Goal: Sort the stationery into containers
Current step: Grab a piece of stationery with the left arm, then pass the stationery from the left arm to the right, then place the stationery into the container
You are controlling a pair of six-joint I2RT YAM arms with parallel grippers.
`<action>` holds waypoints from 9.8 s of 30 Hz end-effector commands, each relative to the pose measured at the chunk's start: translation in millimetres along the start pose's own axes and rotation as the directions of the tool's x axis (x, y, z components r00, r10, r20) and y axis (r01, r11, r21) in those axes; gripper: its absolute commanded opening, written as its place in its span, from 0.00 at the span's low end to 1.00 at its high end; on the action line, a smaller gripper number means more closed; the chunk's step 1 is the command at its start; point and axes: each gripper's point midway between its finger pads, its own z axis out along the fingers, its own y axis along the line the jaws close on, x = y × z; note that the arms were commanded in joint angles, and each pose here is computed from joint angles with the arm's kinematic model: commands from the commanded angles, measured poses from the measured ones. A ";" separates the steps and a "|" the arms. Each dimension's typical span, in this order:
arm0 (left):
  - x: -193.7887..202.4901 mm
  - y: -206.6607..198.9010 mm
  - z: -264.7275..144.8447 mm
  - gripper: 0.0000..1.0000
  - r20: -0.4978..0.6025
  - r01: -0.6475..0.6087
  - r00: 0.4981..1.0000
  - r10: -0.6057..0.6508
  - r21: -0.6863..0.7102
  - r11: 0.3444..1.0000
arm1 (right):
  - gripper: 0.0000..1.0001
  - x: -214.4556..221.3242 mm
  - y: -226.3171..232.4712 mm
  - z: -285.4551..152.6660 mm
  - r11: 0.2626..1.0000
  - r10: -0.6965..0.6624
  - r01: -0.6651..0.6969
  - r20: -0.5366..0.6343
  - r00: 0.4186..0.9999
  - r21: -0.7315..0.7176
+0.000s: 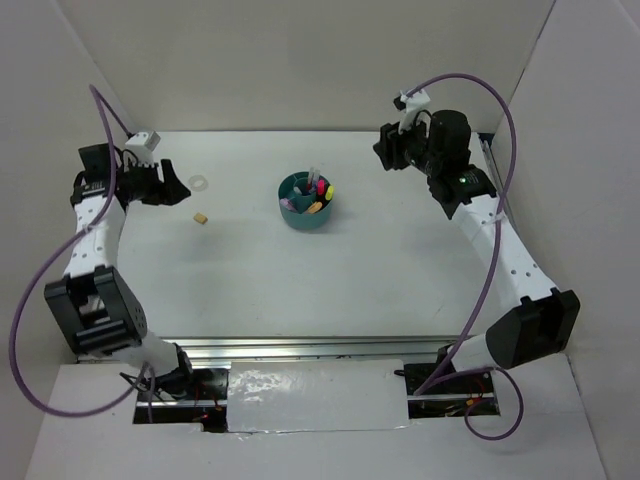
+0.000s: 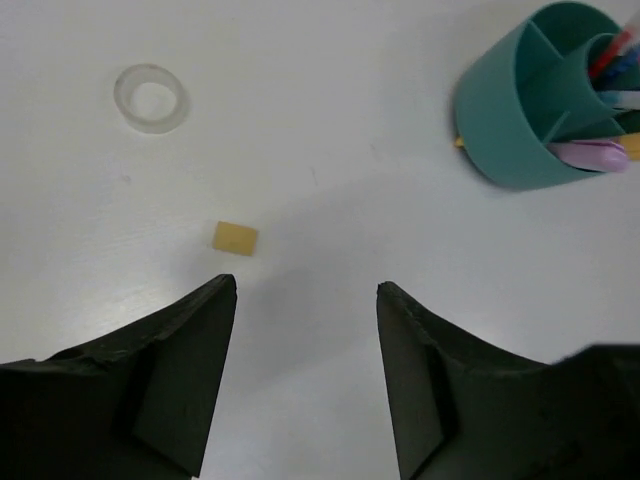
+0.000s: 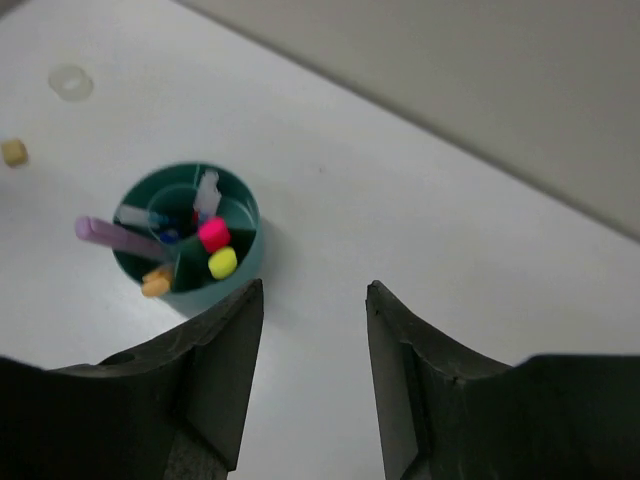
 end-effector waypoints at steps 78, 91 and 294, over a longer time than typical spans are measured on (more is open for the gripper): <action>-40.6 -36.7 136.4 0.10 0.082 -0.356 0.925 0.371 0.530 0.770 | 0.72 -7.5 12.2 -10.8 0.940 0.179 -0.219 -0.169 0.969 -0.261; -62.9 -219.1 -6.7 0.07 0.227 -0.253 0.967 0.118 0.921 0.298 | 0.66 -39.9 94.2 -18.7 0.828 -0.096 0.133 0.096 0.991 -0.545; -62.0 -82.7 -2.0 0.99 0.075 0.284 0.947 -0.312 0.257 0.924 | 0.13 109.4 49.9 166.5 0.747 -0.124 0.060 -0.050 0.991 -0.662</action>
